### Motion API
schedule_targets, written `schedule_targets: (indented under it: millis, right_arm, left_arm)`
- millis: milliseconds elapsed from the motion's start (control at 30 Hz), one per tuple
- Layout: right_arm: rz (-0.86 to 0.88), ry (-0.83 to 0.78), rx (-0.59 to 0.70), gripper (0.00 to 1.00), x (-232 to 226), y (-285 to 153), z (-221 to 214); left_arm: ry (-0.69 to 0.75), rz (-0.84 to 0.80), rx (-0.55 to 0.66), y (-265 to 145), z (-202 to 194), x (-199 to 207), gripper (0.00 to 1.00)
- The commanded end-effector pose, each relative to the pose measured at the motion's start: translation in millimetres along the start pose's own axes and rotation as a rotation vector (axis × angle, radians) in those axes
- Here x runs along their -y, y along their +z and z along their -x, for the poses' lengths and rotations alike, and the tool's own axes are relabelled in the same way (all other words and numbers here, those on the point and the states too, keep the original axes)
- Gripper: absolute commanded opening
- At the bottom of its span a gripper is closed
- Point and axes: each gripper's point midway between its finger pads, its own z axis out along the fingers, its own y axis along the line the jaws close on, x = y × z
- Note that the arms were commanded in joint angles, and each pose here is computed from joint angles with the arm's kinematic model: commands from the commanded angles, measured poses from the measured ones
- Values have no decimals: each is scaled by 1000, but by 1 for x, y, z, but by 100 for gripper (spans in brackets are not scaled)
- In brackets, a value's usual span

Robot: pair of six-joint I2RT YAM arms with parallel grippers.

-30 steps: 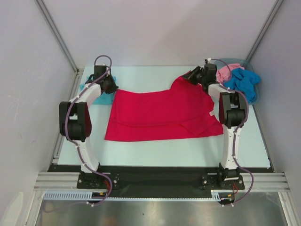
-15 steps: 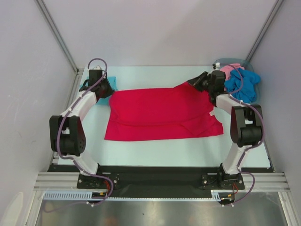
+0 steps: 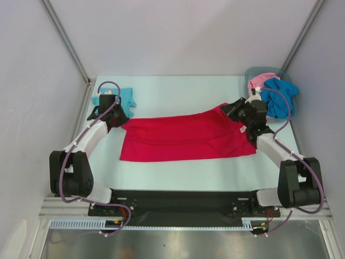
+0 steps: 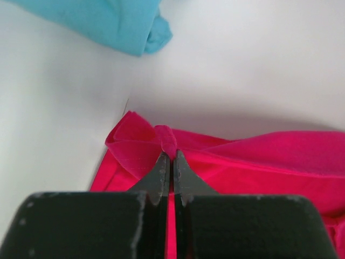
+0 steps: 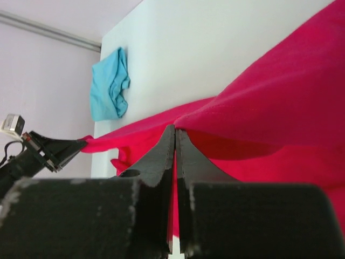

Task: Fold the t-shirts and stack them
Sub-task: Fold the tshirt

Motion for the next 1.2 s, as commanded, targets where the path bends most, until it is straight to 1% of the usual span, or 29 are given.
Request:
schedule_targets:
  millis: [0,100,133,300,500,733,933,1167]
  right_arm:
    - [-36,-37,7,0,17,-19,-13]
    - [-50,-24,-8,0,29,-32,-30]
    - [-69,-8,-34,0,43,-39,-48]
    - [-130,23,-34,0,68,-63,-73]
    - [-158,0,-6,0,72,-73,-67]
    - [-168,14,26,0,77,-66,-50]
    - [-177,33,29,0,82,-64,-52]
    - [-202,59,47,0,85,-73,-53]
  left_arm:
    - [-24,-9,7,-7,-7,1,0]
    - [-41,8,-22,-5,-20,-6,0]
    - [-44,12,-27,-5,-22,-7,0]
    - [-51,28,-28,-6,-24,-10,0]
    - [-57,38,-38,-6,-28,-13,0]
    - [-85,65,-51,-13,-47,-26,0]
    - [-112,60,-92,-14,-66,-28,0]
    - [-139,63,-111,-19,-76,-31,0]
